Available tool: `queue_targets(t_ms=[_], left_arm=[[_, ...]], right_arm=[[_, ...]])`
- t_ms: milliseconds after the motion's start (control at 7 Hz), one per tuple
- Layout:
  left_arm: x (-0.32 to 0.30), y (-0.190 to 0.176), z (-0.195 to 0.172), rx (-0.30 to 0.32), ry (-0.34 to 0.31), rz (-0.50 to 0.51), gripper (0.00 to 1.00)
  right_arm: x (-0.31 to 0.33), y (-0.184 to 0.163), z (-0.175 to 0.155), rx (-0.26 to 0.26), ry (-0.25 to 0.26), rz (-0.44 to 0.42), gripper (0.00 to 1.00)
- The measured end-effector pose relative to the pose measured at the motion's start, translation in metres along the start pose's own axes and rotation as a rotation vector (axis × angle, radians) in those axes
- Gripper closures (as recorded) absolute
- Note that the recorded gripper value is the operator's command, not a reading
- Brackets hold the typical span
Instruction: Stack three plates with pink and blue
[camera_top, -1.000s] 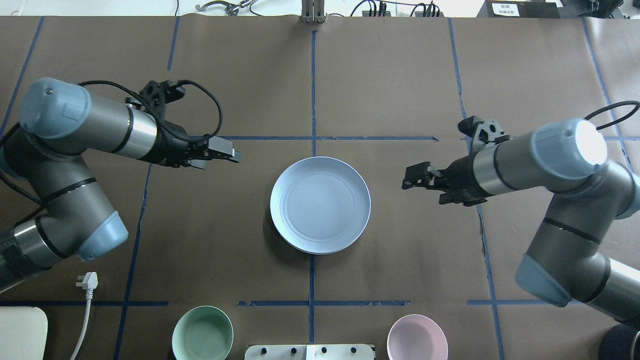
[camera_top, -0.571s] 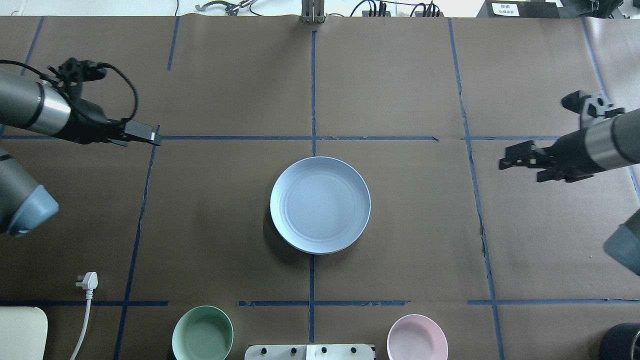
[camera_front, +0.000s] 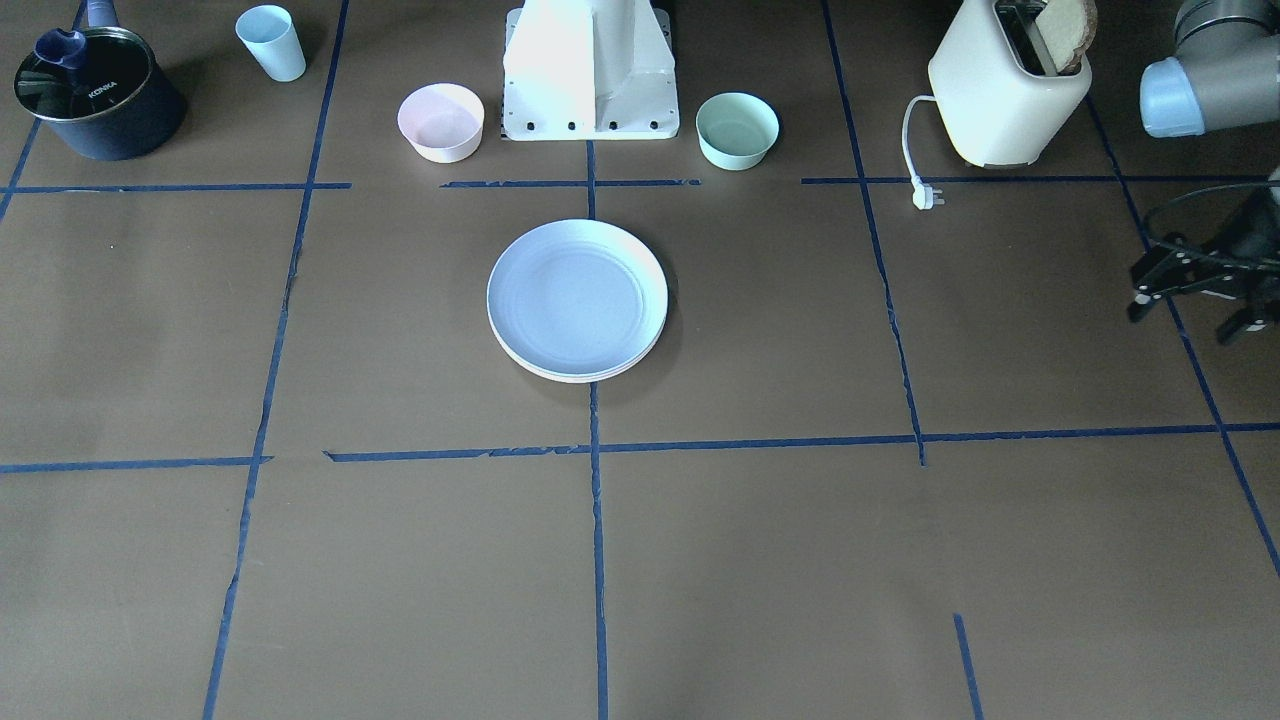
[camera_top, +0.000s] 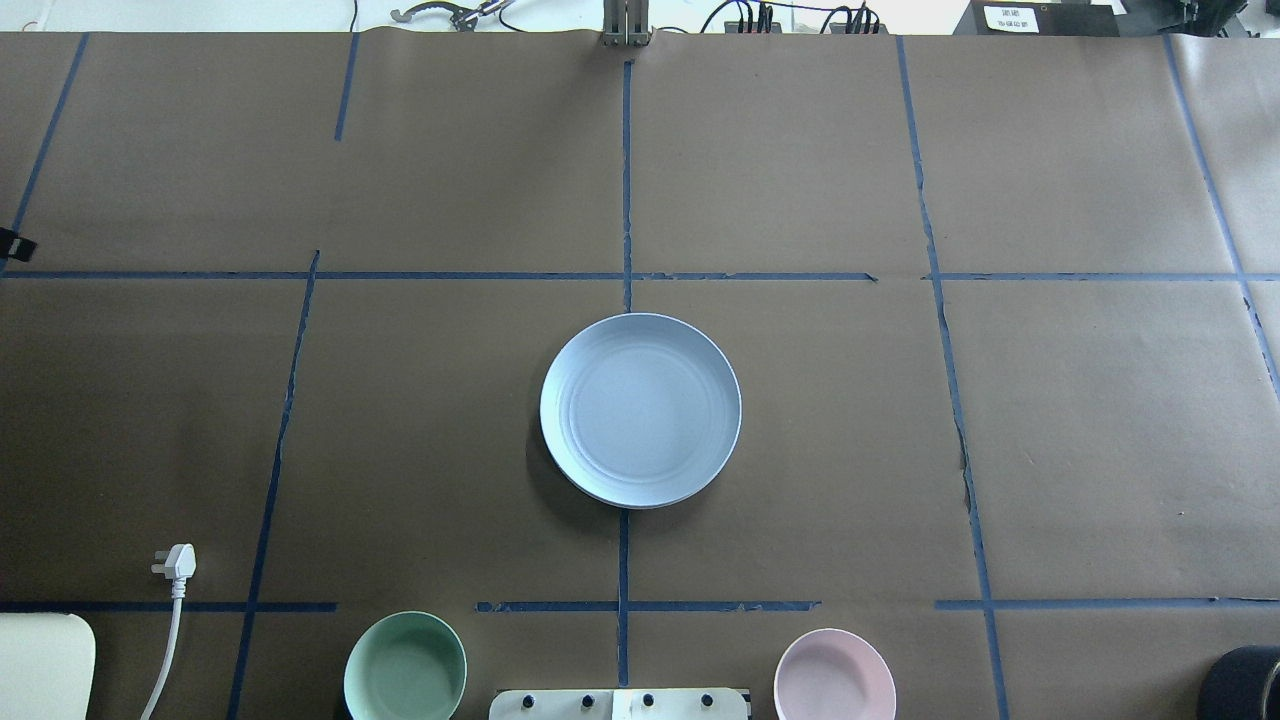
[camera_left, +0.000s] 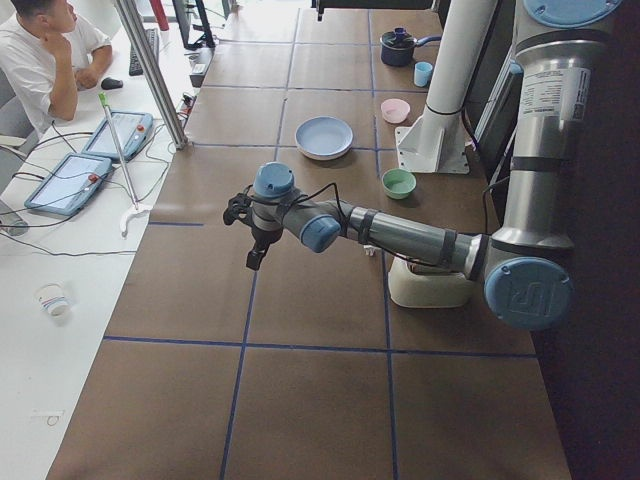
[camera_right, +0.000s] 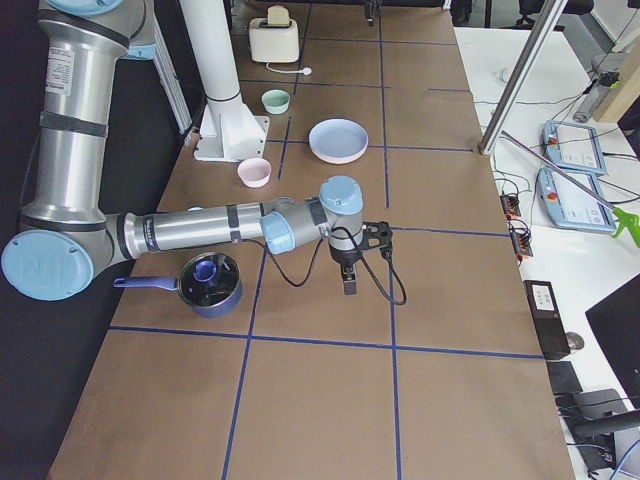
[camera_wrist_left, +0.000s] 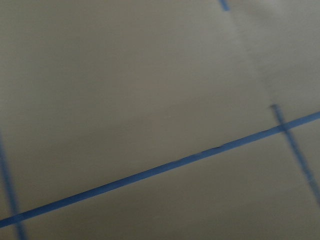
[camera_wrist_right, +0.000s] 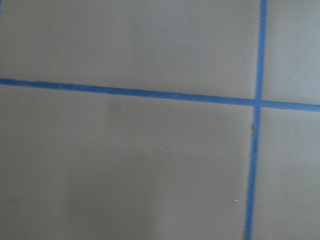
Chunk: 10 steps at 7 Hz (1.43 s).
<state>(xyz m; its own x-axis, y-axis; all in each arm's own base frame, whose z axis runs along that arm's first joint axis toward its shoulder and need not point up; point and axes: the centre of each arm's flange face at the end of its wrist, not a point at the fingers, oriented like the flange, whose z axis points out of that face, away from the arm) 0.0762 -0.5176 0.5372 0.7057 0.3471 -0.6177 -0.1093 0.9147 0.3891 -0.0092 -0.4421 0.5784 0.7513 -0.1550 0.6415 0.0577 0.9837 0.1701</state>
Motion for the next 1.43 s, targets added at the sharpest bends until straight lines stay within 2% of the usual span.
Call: queue_targets(t_ms=[143,286,571,714,1000,1429], left_arm=[[-0.041,0.018,-0.011,-0.066,-0.039,0.030,0.00],[-0.072,0.033,-0.021,-0.129,-0.055,0.041,0.00],[-0.099,0.058,-0.027,-0.213,-0.012,-0.007,0.00],[-0.101,0.066,-0.025,-0.227,0.021,-0.029,0.00],[-0.103,0.073,-0.022,-0.238,0.043,-0.046,0.00],[-0.106,0.083,-0.019,-0.248,0.050,-0.061,0.00]], right_arm=[[0.034,0.007,-0.007,-0.055,0.014,-0.064,0.00],[0.053,0.015,-0.009,-0.097,0.009,-0.081,0.00],[0.065,0.025,-0.010,-0.146,-0.013,-0.070,0.00],[0.064,0.026,-0.009,-0.168,-0.034,-0.086,0.00],[0.058,0.018,-0.013,-0.206,-0.069,-0.119,0.00],[0.053,0.013,-0.015,-0.211,-0.091,-0.121,0.00]])
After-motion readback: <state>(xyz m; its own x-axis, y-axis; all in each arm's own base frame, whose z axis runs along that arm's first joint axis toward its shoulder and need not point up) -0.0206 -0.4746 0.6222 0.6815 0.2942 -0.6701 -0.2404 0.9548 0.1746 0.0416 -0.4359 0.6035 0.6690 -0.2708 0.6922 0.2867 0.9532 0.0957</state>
